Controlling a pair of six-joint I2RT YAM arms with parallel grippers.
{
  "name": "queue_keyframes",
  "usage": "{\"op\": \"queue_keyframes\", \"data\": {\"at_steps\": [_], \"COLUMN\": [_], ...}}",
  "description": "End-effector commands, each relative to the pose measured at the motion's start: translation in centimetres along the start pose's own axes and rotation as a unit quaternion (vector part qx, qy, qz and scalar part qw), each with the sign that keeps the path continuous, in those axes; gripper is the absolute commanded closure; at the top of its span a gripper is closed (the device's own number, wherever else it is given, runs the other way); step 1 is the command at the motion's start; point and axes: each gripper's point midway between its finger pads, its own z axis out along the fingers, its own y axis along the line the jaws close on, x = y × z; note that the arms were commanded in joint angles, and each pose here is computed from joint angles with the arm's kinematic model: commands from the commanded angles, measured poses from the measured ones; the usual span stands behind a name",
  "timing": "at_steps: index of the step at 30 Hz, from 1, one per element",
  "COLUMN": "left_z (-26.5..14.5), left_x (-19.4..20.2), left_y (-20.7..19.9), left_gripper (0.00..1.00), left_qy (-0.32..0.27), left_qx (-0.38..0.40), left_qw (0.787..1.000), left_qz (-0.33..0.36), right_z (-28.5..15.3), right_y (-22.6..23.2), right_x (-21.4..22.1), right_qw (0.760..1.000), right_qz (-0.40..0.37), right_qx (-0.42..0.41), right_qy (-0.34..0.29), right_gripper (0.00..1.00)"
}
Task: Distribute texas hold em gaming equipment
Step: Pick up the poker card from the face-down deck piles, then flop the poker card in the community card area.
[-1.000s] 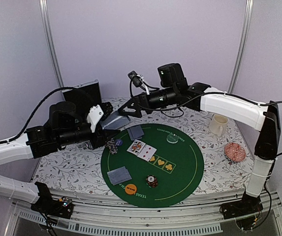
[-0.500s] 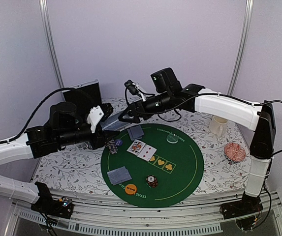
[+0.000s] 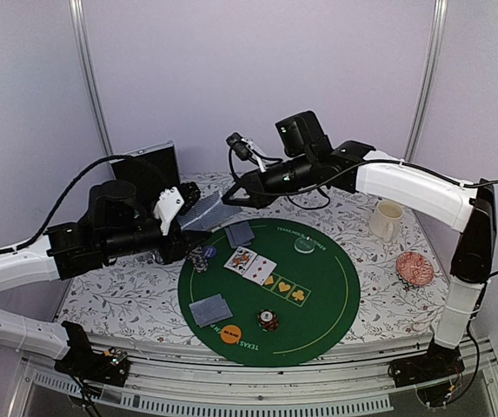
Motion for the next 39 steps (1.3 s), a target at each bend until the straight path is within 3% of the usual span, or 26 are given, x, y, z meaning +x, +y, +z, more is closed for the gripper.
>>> {"op": "queue_keyframes", "data": {"at_steps": [1,7,11,13,15,18,22,30,33,39], "left_z": [0.1,0.1,0.2,0.3,0.2,0.0,-0.1,-0.2,-0.2,-0.2], "left_x": [-0.5,-0.4,-0.1,0.1,0.0,-0.1,-0.2,-0.2,-0.2,-0.3], "left_y": [-0.3,0.0,0.9,1.4,1.6,2.0,2.0,2.2,2.1,2.1], "left_gripper": [0.5,0.5,0.5,0.5,0.5,0.5,0.5,0.5,0.5,0.5], "left_qy": [-0.013,-0.011,-0.002,0.003,0.003,0.0,-0.001,-0.001,-0.001,-0.002], "left_qx": [0.005,-0.003,-0.028,-0.042,-0.05,-0.059,-0.061,-0.064,-0.064,-0.063], "left_qw": [1.0,1.0,1.0,0.999,0.999,0.998,0.998,0.998,0.998,0.998], "left_qz": [0.007,0.007,0.005,0.005,0.004,0.003,0.004,0.003,0.004,0.004], "right_z": [-2.4,-4.9,-7.8,-10.0,-12.6,-13.8,-11.9,-4.7,-2.3,2.2], "right_y": [0.8,-0.2,-3.4,-7.0,-10.8,-14.4,-16.8,-17.9,-17.1,-14.0], "right_x": [-1.2,-1.8,-1.9,-1.0,1.0,5.0,10.6,19.3,21.4,24.2], "right_qw": [1.0,0.998,0.986,0.96,0.914,0.863,0.824,0.767,0.769,0.824], "right_qz": [-0.01,-0.008,-0.002,0.004,0.012,0.017,0.0,-0.097,-0.113,-0.107], "right_qx": [0.009,0.047,0.161,0.279,0.405,0.5,0.541,0.537,0.507,0.389], "right_qy": [-0.016,-0.032,-0.043,-0.034,-0.003,0.069,0.167,0.338,0.372,0.398], "right_gripper": [0.97,0.98,0.98,0.98,0.98,0.98,0.98,0.98,0.98,0.98]}}
